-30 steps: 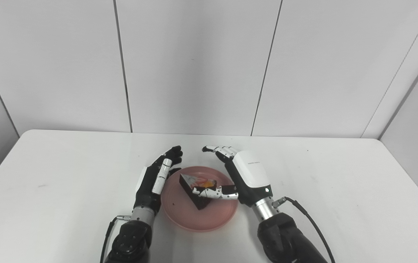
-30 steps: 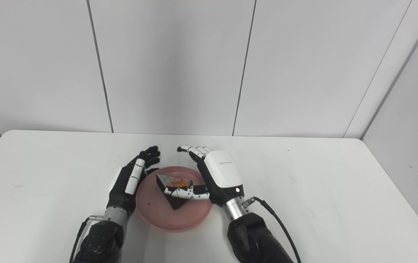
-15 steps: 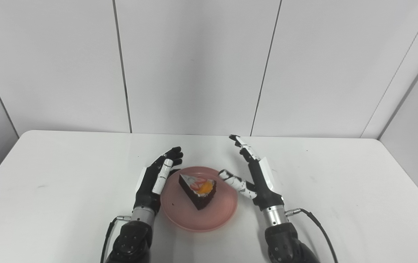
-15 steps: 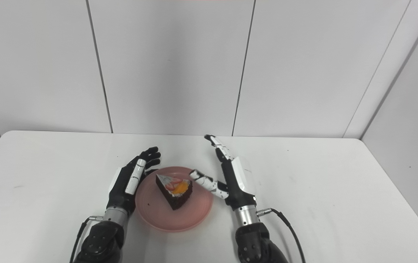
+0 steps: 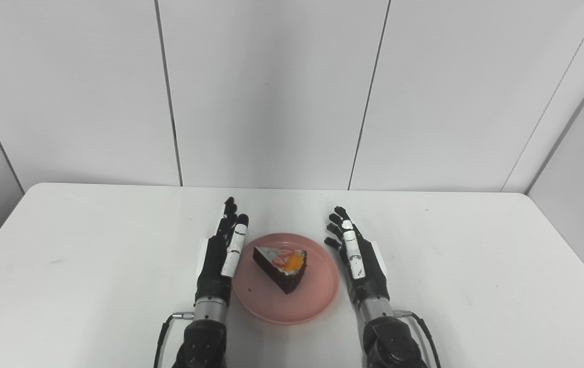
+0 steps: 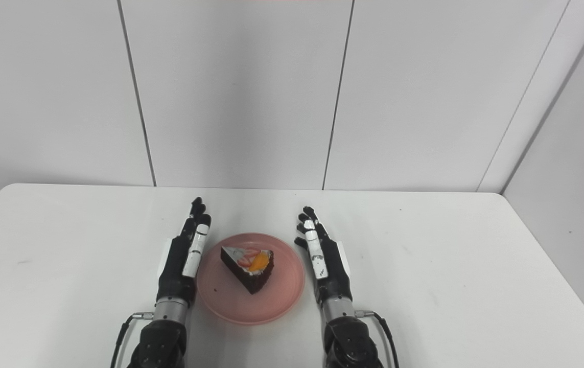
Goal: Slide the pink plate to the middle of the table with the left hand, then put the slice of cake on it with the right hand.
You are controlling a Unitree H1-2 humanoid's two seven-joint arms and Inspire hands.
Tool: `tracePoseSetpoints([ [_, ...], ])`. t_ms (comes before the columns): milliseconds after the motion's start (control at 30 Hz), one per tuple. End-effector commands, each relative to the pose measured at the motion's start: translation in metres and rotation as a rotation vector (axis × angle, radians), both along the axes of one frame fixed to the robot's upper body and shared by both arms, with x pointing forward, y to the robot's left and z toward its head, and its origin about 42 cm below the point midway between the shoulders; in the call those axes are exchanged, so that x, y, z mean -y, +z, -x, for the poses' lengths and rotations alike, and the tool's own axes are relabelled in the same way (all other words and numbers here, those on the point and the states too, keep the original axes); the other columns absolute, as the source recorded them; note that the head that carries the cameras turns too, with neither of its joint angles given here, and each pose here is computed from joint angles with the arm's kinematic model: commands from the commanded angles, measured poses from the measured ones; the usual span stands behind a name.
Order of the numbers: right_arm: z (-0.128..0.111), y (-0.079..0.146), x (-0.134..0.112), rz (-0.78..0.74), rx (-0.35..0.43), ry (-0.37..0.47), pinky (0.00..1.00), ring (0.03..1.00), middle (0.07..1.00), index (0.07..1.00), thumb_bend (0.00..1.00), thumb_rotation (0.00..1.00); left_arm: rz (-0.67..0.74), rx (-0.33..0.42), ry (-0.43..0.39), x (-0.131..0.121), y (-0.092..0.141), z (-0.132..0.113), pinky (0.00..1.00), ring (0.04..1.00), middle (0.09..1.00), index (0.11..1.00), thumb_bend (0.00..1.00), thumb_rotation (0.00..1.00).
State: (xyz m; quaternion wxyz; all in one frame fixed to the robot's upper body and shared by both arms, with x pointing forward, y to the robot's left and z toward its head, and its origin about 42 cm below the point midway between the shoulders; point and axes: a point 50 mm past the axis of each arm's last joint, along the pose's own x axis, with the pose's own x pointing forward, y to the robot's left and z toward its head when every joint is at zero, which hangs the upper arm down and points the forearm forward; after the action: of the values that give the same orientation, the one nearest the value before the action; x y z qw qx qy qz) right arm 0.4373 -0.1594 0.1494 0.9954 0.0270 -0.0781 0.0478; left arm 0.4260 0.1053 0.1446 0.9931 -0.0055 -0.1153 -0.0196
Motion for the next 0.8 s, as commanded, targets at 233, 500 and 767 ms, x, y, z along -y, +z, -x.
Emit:
tracePoseSetpoints([
  [233,-0.0026,0.0069,-0.0044,0.030,-0.042,0.016,0.79,0.864,0.903,0.896,0.80,1.00,-0.016,-0.039,0.009,0.0003,-0.0263,0.0183,0.98,1.000,1.000,1.000,0.56,1.00],
  [500,-0.0018,0.0071,-0.0046,0.046,-0.047,0.012,0.81,0.878,0.905,0.893,0.77,1.00,0.001,-0.078,-0.004,-0.0011,-0.0275,0.0174,1.00,1.000,1.000,1.000,0.58,1.00],
  [767,0.0010,0.0080,-0.0064,0.067,-0.030,0.004,0.80,0.875,0.900,0.882,0.74,1.00,-0.001,-0.099,-0.013,-0.0025,-0.0283,0.0169,1.00,1.000,1.000,1.000,0.58,1.00],
])
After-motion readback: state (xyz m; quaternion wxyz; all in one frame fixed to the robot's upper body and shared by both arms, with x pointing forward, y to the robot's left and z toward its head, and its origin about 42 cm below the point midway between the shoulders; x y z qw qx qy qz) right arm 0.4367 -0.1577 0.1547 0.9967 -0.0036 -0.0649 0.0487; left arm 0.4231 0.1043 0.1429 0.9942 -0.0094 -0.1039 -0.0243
